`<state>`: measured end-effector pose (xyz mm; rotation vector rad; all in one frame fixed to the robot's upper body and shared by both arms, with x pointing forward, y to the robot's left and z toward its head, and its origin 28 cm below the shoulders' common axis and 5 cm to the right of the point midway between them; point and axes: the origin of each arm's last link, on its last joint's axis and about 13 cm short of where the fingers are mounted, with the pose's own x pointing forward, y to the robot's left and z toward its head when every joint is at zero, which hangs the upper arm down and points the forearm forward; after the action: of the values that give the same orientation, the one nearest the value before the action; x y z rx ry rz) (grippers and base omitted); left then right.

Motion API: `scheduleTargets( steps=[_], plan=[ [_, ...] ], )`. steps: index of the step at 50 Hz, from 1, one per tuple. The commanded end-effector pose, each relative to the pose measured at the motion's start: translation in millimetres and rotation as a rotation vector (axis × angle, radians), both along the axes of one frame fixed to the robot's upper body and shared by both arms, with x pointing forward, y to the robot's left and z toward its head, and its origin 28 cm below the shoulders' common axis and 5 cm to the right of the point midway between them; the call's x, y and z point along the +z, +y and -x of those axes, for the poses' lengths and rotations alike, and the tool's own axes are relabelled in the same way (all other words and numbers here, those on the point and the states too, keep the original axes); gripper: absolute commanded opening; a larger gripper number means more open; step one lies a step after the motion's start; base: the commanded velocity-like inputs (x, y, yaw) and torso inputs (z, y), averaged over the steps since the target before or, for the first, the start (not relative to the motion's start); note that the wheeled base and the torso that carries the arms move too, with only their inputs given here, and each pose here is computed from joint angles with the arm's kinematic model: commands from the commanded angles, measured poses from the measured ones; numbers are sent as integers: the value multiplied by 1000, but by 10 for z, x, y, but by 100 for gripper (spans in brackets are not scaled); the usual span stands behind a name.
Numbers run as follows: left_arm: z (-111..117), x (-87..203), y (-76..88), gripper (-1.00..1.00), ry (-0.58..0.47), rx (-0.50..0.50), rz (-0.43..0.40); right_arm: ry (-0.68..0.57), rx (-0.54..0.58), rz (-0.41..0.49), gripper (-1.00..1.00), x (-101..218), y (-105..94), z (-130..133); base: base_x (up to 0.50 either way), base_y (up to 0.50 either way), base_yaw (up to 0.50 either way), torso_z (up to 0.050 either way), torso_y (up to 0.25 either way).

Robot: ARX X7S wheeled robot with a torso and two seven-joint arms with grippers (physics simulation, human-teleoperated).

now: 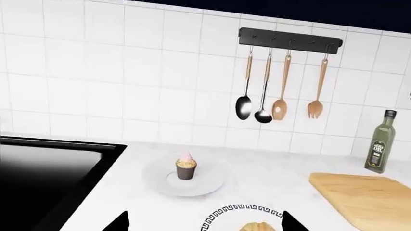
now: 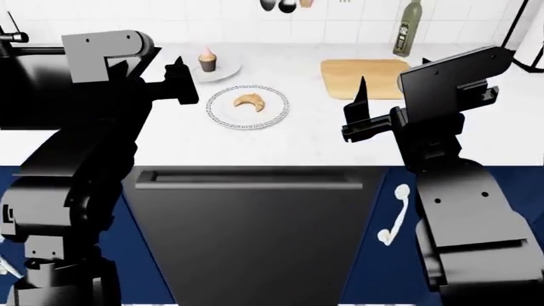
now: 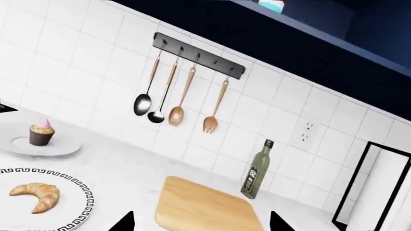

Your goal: From the different types of pastries on the counter, select a croissant and place it on the cutting board. Then retrieve a jar of jam from the cabinet and place it alongside the croissant on the cutting board.

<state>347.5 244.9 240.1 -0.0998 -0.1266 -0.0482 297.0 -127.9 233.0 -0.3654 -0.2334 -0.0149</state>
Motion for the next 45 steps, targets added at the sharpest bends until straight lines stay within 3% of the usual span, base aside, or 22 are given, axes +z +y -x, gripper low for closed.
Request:
scheduleTargets(
  steps=[1,28,36,45],
  plan=[
    [9,17,-8,100,0,-8,-4,6,10,-2,100,18,0,5,500,0,0,0,0],
    [10,49,1,100,1,-3,-14,11,10,17,100,37,-9,13,500,0,0,0,1],
    [17,81,5,100,1,-2,-19,13,24,-51,100,89,-37,-6,500,0,0,0,1],
    [28,83,8,100,1,-2,-19,9,12,-37,100,97,-31,-20,500,0,0,0,1]
  ],
)
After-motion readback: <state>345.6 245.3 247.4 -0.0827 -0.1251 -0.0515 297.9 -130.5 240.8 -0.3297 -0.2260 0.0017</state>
